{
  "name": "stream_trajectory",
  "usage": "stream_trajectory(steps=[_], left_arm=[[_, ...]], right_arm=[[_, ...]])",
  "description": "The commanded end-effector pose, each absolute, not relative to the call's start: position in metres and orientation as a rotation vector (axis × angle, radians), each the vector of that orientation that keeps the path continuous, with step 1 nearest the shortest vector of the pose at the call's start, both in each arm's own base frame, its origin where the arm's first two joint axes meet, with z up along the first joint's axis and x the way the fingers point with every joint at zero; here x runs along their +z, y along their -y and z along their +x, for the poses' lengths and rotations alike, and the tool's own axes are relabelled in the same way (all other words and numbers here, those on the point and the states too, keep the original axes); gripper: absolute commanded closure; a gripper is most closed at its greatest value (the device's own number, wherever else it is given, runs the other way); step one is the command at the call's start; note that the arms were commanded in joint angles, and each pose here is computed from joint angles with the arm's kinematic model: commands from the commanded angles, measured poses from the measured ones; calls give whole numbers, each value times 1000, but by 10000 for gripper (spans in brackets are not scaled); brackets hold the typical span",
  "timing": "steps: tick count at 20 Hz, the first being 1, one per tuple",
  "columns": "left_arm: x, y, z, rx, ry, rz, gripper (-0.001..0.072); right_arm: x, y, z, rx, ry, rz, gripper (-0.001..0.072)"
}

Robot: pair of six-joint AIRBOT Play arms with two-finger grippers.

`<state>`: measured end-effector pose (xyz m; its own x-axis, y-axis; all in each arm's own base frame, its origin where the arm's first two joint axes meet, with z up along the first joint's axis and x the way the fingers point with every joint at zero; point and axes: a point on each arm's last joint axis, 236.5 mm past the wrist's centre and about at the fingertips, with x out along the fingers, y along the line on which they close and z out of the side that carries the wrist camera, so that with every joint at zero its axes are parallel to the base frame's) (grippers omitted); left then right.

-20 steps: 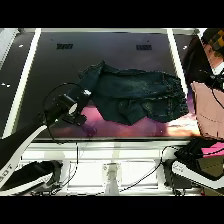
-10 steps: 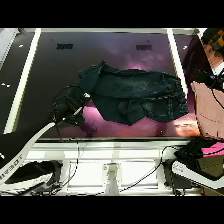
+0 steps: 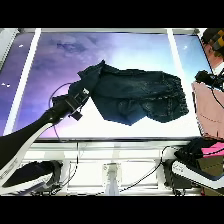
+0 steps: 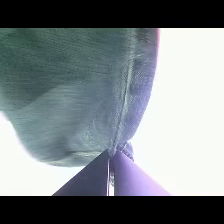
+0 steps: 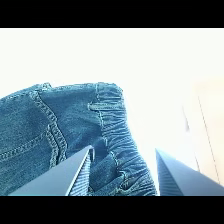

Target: Fold the clothes and pants, and hang the long-sleeved shirts on hangers.

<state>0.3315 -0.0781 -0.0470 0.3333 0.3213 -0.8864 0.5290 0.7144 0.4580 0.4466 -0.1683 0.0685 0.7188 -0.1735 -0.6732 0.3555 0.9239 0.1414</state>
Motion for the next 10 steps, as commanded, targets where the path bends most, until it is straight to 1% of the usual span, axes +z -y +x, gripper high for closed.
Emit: stream_trajectory(steps=[1,4,6,8,10], left_arm=[[55,70,372,-95,-950,818,679],[163,45,415,-21,-555,728,680],[214,26,437,7,-334,673,680],[249,9,457,20,-151,654,680],[253,-7,476,24,-77,654,680]], right_arm=[[68,169,446,-298,-714,269,265],[66,167,444,-294,-728,272,265],[63,165,442,-290,-744,275,265],[60,163,439,-285,-763,280,265],[56,160,436,-278,-785,285,264]])
